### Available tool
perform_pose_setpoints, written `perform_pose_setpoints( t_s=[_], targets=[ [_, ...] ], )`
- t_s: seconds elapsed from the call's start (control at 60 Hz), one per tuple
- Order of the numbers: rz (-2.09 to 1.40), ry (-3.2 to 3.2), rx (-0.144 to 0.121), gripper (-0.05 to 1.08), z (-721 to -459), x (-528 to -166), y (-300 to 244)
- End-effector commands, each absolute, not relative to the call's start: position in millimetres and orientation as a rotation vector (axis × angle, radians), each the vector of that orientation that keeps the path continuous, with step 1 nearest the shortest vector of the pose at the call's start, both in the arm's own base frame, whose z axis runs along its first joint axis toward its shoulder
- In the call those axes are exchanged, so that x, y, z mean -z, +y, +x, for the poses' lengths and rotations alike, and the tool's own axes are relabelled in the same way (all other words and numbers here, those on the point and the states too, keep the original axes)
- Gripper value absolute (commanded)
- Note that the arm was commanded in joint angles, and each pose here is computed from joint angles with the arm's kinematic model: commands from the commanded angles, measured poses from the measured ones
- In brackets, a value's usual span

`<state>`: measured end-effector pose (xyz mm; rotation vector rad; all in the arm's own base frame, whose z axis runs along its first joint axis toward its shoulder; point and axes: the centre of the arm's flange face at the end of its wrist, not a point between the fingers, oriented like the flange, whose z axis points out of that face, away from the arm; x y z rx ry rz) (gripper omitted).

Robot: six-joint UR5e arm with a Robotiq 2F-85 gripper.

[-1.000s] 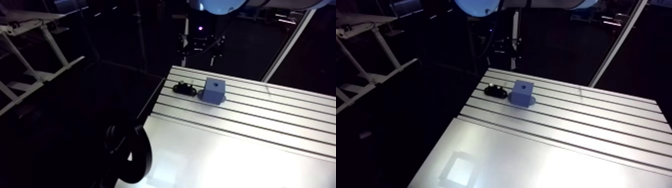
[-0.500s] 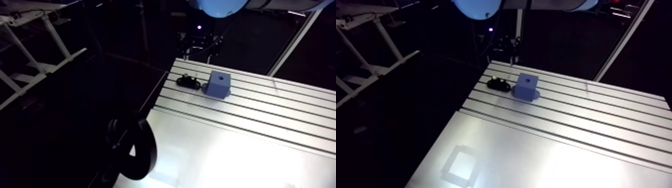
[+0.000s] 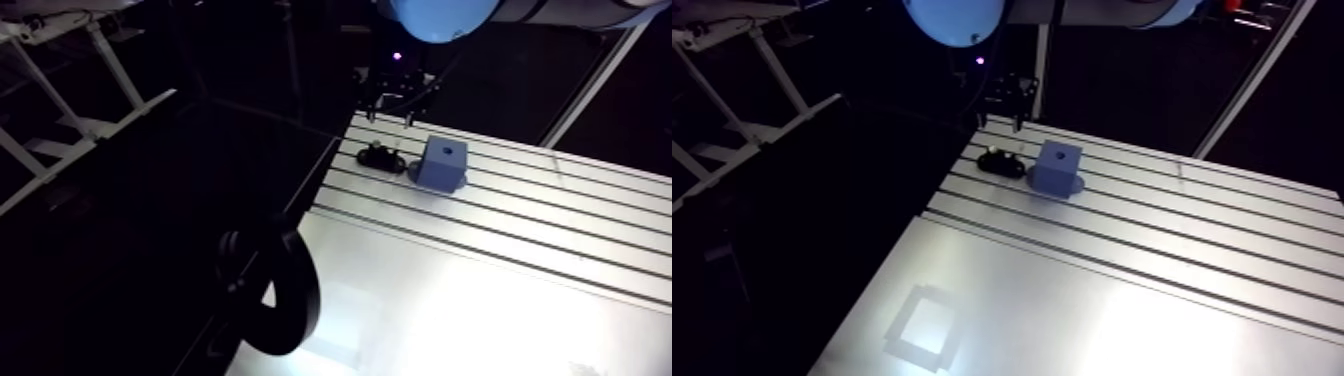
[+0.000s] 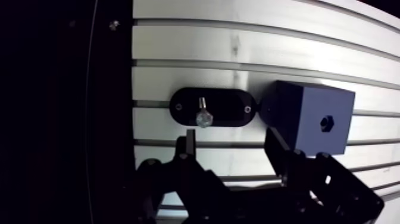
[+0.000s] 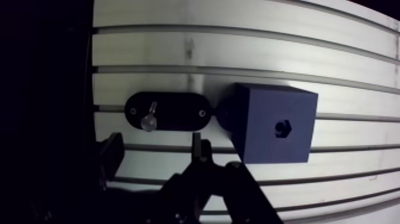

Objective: Pick up the M10 bolt and insert it into the hex recess until seated.

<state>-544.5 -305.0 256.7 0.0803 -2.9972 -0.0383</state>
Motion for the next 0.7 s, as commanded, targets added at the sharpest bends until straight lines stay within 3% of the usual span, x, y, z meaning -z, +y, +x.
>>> perform_pose_setpoints(
  t_s=[0.017, 0.133, 0.7],
  targets=[
    [0.089, -3.012, 0.016, 0.36, -543.8, -248.5, -306.7],
    [0.115, -3.018, -0.016, 0.38, -543.9, -245.4, -308.1],
    [0.103, -3.032, 0.009, 0.44, -545.9, -226.1, -306.3]
  ],
)
